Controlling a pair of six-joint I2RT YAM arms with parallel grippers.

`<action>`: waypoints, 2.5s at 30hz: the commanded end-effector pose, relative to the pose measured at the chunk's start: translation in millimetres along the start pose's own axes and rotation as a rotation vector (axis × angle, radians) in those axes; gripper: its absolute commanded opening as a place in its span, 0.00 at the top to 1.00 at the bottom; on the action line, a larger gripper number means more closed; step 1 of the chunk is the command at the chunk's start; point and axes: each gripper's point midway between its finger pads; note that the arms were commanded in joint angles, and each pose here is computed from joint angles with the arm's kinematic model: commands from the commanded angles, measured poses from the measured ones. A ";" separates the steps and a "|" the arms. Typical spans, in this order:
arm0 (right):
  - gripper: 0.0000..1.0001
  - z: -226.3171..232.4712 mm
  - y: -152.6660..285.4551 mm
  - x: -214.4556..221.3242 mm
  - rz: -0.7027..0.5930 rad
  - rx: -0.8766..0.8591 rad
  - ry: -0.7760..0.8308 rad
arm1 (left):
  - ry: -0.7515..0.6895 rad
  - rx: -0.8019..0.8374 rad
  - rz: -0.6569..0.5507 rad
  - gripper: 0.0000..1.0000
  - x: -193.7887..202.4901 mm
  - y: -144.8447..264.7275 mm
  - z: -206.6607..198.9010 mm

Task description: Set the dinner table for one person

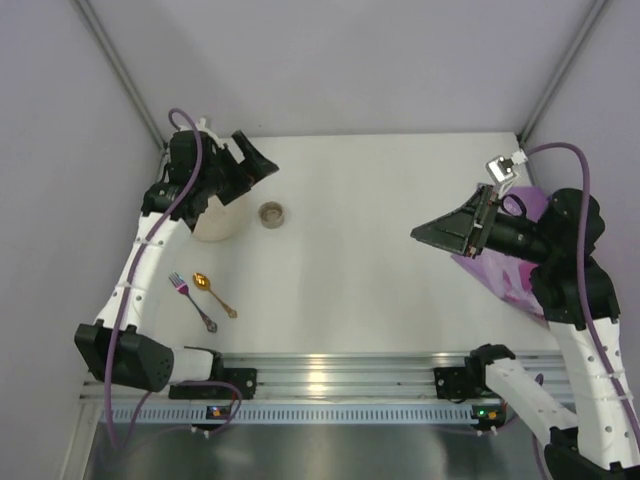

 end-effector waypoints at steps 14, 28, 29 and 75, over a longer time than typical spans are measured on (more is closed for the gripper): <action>0.00 -163.9 -0.6 -91.2 -0.267 0.705 0.041 | 0.048 0.277 -0.207 0.01 24.4 38.4 -16.4; 0.01 -382.9 100.1 -115.5 -0.274 1.401 -0.322 | -0.082 0.051 0.090 0.05 53.4 26.7 9.0; 0.02 -395.7 105.3 -116.6 -0.261 1.427 -0.347 | -0.088 0.060 0.088 0.06 55.3 30.3 6.0; 1.00 -314.6 -121.9 60.8 0.238 1.028 -0.067 | -0.169 -0.130 0.087 0.09 63.2 56.0 38.2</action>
Point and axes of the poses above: each gripper's point midway between its finger pads, its own y axis back along the fingers, its own z axis along the line the jaws close on, x = y × z, and after that the axes turned 10 degrees about -y, right-handed
